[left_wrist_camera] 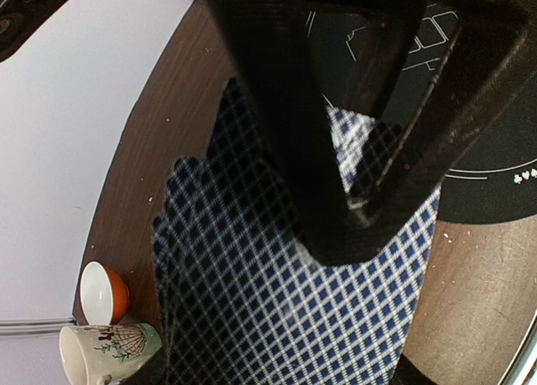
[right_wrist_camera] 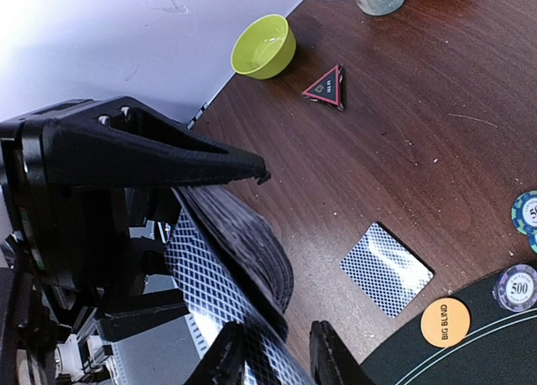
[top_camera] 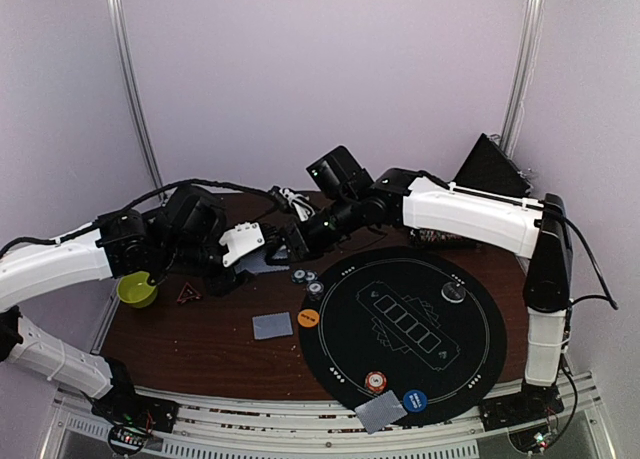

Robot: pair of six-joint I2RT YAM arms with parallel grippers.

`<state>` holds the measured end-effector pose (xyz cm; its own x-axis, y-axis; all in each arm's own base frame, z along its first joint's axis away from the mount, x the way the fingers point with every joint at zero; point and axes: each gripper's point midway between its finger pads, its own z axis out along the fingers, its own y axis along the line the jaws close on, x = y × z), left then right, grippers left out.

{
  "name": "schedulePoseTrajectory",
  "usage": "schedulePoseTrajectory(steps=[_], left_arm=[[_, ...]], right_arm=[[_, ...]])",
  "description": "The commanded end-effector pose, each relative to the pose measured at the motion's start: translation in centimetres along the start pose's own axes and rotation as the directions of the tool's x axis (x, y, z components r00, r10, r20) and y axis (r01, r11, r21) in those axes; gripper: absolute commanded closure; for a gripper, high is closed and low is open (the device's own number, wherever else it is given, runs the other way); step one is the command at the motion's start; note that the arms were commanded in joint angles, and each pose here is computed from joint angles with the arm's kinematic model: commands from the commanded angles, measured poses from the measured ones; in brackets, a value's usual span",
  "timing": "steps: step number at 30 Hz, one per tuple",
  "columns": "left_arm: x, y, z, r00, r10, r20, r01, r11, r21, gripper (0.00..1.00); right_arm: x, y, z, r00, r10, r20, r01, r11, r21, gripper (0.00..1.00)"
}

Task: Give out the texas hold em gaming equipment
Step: Pick up the poker card from the face-down deck piles.

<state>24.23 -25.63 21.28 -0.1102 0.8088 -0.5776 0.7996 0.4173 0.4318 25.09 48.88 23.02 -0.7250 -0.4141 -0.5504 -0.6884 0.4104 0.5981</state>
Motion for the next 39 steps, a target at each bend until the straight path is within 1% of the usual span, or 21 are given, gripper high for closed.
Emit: schedulePoseTrajectory(steps=[1,11,14,17,18,19,20,21,27,30,33,36,39], left_arm=[[-1.8,1.1,-0.7,0.997,-0.015,0.080,0.018,0.999,-0.038,0.39],[-1.7,1.0,-0.6,0.997,-0.015,0.077,0.017,0.999,-0.035,0.39],[-1.7,0.9,-0.6,0.997,-0.013,0.077,0.016,0.999,-0.034,0.39],[-1.7,0.9,-0.6,0.997,-0.013,0.077,0.015,0.999,-0.030,0.39],[-1.7,0.9,-0.6,0.997,-0.013,0.077,0.016,0.999,-0.032,0.39],[-1.7,0.9,-0.6,0.997,-0.013,0.078,0.016,0.999,-0.031,0.39],[-1.7,0.9,-0.6,0.997,-0.013,0.077,0.016,0.999,-0.032,0.39],[-1.7,0.9,-0.6,0.997,-0.014,0.078,0.016,0.999,-0.033,0.39],[-1.7,0.9,-0.6,0.997,-0.013,0.076,0.016,0.999,-0.032,0.39],[-1.7,0.9,-0.6,0.997,-0.014,0.076,0.016,0.999,-0.034,0.39],[-1.8,1.0,-0.6,0.997,-0.014,0.078,0.017,0.999,-0.034,0.39],[-1.8,1.1,-0.8,0.997,-0.015,0.082,0.018,0.999,-0.038,0.39],[-1.8,1.2,-0.9,0.996,-0.016,0.084,0.019,0.999,-0.042,0.39]], right_arm=[[-0.7,0.9,-2.1,0.999,-0.023,0.025,0.022,0.999,0.037,0.71],[-0.5,0.8,-3.6,1.000,-0.025,0.017,0.023,0.996,0.090,0.73],[-0.5,0.6,-3.9,1.000,-0.024,0.019,0.022,0.994,0.105,0.75],[-0.5,0.7,-4.2,1.000,-0.025,0.019,0.023,0.993,0.112,0.83],[-0.6,0.7,-4.4,1.000,-0.025,0.020,0.022,0.993,0.114,0.87],[-0.6,0.7,-4.6,0.999,-0.026,0.021,0.023,0.993,0.117,0.94],[-0.6,0.7,-4.8,0.999,-0.025,0.023,0.022,0.992,0.122,0.98],[-0.7,0.6,-5.0,0.999,-0.024,0.025,0.021,0.992,0.124,1.00],[-0.9,0.8,-7.0,0.999,-0.034,0.037,0.028,0.988,0.150,1.00],[-1.2,1.6,-8.4,0.998,-0.045,0.050,0.038,0.991,0.130,1.00],[-2.0,2.2,-10.6,0.995,-0.048,0.086,0.038,0.992,0.117,1.00],[-3.0,0.5,-14.3,0.987,-0.013,0.158,-0.012,0.987,0.161,1.00],[-2.8,-3.7,-16.8,0.973,0.071,0.219,-0.123,0.964,0.235,1.00]])
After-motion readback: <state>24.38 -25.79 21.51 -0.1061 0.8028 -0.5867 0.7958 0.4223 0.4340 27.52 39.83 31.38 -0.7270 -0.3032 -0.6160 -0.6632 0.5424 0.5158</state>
